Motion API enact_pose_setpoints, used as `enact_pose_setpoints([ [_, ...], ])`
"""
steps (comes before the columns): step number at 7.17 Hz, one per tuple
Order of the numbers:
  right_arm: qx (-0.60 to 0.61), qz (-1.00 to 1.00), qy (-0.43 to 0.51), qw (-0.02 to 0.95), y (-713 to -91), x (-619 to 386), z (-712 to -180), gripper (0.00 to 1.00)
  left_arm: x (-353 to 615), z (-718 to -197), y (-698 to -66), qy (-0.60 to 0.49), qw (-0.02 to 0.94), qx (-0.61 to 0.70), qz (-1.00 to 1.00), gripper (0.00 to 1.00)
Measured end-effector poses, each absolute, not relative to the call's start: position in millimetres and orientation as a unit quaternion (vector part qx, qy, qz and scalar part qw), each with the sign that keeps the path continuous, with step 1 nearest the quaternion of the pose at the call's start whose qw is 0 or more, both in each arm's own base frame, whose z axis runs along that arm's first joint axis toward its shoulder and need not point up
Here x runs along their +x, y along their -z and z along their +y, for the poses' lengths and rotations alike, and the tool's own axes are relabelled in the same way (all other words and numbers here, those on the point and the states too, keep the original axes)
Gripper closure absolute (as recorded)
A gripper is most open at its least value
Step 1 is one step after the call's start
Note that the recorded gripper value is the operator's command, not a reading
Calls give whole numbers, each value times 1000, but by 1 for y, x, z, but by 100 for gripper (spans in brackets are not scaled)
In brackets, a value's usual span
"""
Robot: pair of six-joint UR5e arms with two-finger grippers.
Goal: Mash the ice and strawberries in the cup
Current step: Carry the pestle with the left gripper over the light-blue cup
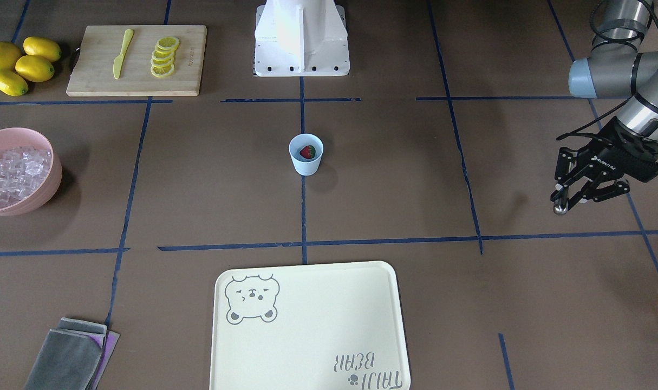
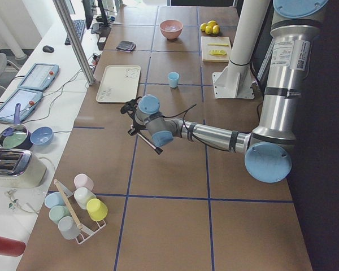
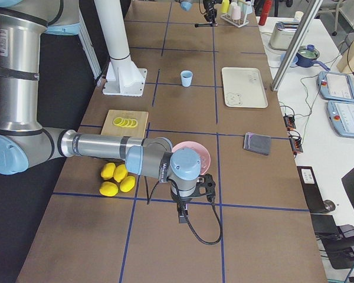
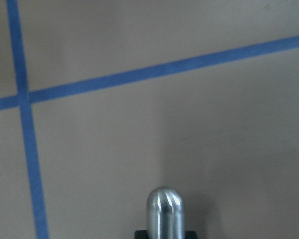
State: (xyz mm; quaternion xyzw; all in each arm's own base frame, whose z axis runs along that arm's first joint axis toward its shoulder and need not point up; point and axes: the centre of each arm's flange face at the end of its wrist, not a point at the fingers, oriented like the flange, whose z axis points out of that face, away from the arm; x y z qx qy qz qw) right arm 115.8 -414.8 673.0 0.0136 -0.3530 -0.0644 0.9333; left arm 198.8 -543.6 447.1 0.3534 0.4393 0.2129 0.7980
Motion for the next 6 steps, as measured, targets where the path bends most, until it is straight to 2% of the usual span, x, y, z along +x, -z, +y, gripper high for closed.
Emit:
enact_pose_setpoints([
  [1,13,-353,64,933,-673,116,-415,1,227,-548,-397,-238,757,397,461,97],
  [4,14,-353,64,933,-673,116,-415,1,323,-515,-273,-305,614,495,534,98],
  [6,14,-353,64,933,-672,116,-417,1,369,-476,-202,-283,510,590,558,97],
])
